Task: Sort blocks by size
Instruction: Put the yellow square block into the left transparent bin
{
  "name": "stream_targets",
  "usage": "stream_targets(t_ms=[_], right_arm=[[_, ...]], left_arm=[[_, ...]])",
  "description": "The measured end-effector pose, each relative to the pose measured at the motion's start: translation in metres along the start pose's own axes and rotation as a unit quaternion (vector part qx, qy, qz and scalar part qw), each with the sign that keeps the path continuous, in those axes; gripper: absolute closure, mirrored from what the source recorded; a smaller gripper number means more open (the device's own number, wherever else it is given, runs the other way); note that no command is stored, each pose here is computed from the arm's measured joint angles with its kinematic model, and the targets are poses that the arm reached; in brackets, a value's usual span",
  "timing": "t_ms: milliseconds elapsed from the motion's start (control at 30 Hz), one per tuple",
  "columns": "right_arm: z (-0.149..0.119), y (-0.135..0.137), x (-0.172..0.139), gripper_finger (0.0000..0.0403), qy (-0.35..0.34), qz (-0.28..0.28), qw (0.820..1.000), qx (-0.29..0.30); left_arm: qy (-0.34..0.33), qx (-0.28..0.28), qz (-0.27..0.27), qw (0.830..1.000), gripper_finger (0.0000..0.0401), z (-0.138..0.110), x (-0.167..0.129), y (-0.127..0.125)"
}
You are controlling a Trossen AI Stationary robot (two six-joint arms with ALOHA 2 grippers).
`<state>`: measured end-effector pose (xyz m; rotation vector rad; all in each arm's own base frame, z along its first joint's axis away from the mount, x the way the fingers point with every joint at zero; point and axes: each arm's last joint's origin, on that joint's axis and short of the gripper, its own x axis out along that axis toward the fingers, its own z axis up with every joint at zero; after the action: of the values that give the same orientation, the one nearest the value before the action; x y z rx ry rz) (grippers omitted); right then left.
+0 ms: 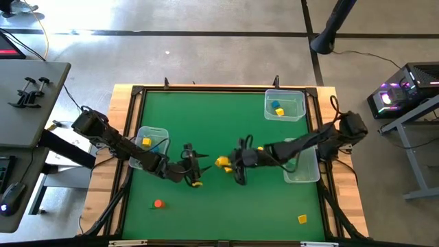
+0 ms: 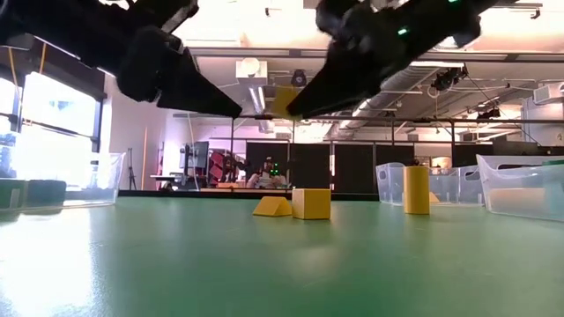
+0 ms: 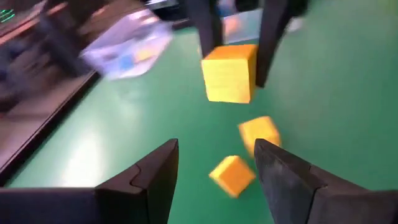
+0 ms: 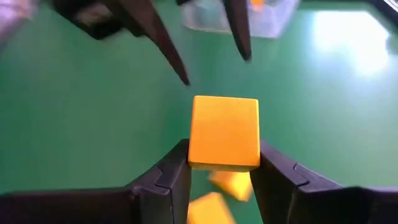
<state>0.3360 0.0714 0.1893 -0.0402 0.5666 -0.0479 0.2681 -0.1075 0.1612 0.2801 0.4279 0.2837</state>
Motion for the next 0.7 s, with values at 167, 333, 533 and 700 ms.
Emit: stream_targets(t_ms=[167, 333, 533, 700], right_arm=[[-0.005, 0.026, -0.006, 0.0276, -0.05, 0.061, 0.997, 0.008], [-0.012, 0.032, -0.008, 0.0276, -0.068, 0.096, 0.993, 0.01], [-0.02, 0.026, -0.007, 0.0276, -0.069, 0.1, 0.992, 0.037], [-0.018, 0.013, -0.005, 0.0276, -0.112, 0.115, 0.985, 0.064]], left_arm=[[-0.053, 0.156, -0.144, 0.976, 0.0206, 0.006, 0.0, -0.007], [-0.137, 0.295, -0.152, 0.933, 0.0204, 0.017, -0.001, -0.008], [-0.188, 0.406, -0.121, 0.886, 0.0185, 0.024, -0.003, -0.008], [-0.189, 0.469, -0.084, 0.859, 0.0167, 0.026, 0.0, -0.003]])
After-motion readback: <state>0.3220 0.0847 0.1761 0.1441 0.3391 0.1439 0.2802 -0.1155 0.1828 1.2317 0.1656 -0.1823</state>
